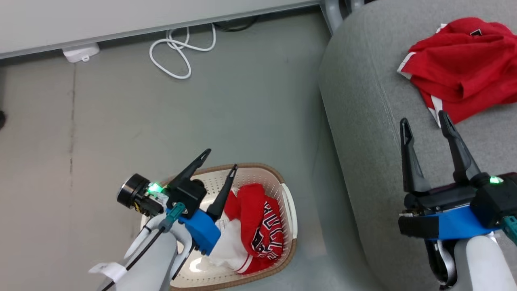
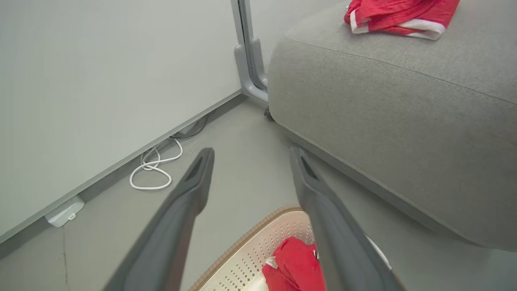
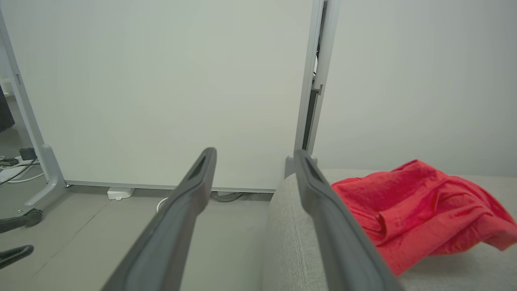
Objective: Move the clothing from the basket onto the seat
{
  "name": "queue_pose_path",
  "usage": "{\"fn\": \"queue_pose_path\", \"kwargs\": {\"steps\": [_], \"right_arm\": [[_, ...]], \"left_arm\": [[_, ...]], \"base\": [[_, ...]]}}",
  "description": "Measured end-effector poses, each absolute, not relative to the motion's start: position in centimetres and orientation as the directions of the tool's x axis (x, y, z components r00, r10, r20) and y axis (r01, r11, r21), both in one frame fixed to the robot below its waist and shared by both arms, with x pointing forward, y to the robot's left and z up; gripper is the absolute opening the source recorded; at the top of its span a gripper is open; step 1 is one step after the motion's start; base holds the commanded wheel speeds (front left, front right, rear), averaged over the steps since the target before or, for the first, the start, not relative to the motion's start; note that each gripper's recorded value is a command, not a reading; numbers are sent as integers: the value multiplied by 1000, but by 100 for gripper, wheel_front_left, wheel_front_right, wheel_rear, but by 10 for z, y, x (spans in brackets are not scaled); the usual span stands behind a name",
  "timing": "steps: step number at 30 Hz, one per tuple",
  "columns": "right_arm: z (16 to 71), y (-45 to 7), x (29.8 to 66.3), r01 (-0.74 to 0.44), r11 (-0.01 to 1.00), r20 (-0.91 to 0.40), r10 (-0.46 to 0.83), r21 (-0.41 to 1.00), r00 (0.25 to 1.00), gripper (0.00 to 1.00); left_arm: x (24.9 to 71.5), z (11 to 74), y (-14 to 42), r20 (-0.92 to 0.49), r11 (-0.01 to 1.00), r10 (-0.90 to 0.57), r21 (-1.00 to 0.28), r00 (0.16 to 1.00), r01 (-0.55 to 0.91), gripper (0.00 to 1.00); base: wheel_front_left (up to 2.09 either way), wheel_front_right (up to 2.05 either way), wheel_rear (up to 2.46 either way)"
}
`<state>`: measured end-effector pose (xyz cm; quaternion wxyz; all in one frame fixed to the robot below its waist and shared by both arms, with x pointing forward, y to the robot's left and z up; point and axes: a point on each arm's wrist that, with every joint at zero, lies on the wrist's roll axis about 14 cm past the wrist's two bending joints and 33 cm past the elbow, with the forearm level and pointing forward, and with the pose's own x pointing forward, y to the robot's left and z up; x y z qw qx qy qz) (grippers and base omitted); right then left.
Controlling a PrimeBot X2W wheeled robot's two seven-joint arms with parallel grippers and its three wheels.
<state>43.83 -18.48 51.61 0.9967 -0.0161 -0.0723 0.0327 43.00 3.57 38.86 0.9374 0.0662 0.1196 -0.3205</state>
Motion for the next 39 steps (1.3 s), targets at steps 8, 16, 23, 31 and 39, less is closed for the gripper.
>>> {"fn": "queue_pose_path", "kwargs": {"steps": [8, 16, 23, 31, 39], "right_arm": [[491, -193, 466, -51, 997, 103, 57, -65, 993, 100], [463, -194, 493, -60, 995, 67, 65, -78, 996, 100], [438, -191, 508, -80, 994, 31, 83, -80, 996, 100], [413, -191, 515, -88, 992, -8, 87, -91, 996, 100], [389, -189, 519, -98, 991, -45, 94, -92, 995, 100]], "left_arm": [[428, 309, 6, -453, 661, -669, 0, 589, 750, 100], [424, 239, -3, -584, 582, -680, -61, 444, 811, 100], [407, 191, -4, -668, 542, -665, -126, 333, 831, 100], [387, 150, -5, -741, 522, -634, -200, 221, 829, 100], [376, 124, -4, -786, 547, -602, -273, 145, 791, 100]], "base": [[0, 0, 0], [0, 0, 0], [0, 0, 0], [0, 0, 0], [0, 0, 0]]}}
